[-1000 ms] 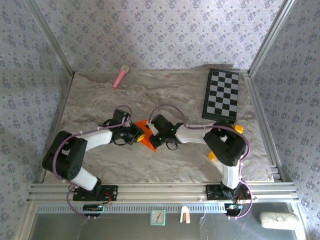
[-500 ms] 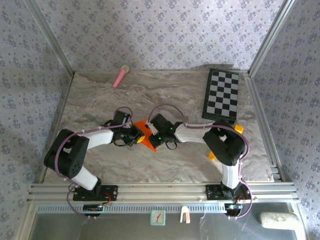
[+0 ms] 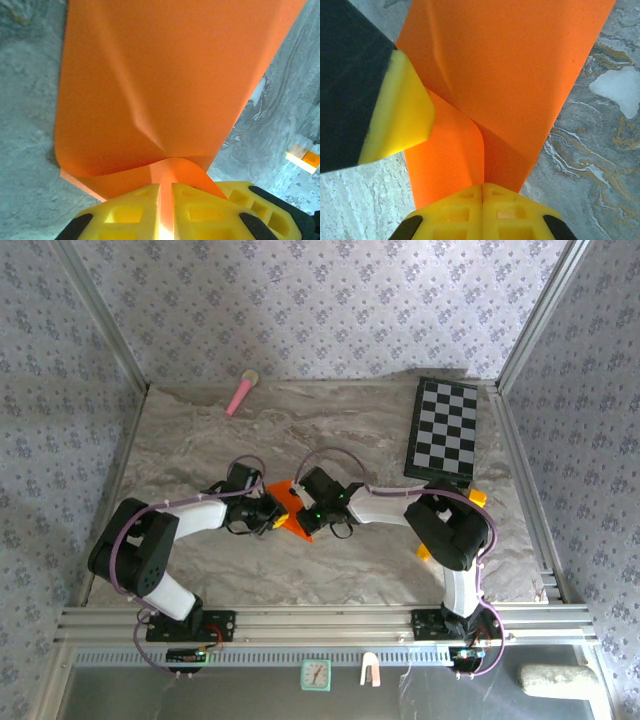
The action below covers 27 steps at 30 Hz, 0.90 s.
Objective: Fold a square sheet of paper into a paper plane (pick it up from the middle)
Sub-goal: Third fold the triangle at the center of the table.
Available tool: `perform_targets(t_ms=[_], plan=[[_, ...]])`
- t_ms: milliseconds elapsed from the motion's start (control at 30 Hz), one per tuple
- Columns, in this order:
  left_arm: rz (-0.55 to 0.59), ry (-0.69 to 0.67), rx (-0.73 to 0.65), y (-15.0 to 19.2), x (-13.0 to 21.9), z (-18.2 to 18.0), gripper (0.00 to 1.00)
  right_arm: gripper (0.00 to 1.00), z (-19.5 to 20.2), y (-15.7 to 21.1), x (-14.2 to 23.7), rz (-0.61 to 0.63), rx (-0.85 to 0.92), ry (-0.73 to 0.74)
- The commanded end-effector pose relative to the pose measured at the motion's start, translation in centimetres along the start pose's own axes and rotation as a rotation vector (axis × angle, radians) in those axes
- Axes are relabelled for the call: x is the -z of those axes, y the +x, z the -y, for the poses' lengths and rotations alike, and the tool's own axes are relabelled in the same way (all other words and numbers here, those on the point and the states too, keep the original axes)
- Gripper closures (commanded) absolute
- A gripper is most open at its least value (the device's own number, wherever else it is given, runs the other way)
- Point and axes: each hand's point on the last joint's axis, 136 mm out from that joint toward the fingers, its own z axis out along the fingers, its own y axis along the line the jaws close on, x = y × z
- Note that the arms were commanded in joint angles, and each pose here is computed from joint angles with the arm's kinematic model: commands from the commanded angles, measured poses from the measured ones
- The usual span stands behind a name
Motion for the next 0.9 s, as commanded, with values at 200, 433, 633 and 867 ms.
perform_targets(t_ms=[200, 433, 633, 867], plan=[[-0.013, -0.065, 0.002, 0.4, -0.7, -2.1, 0.86, 0.98, 0.8, 2.8, -1.2, -0.109, -0.038, 0.029], [-0.005, -0.087, 0.008, 0.2, -0.7, -2.6, 0.86, 0.98, 0.7, 2.7, -1.2, -0.11, -0.041, 0.026], [-0.001, -0.127, 0.031, 0.3, -0.7, -3.5, 0.86, 0.97, 0.4, 1.9, -0.9, -0.098, -0.047, 0.011], [-0.014, -0.151, 0.052, 0.5, -0.9, -4.1, 0.87, 0.8, -1.4, -2.2, 2.3, -0.014, -0.082, -0.051]])
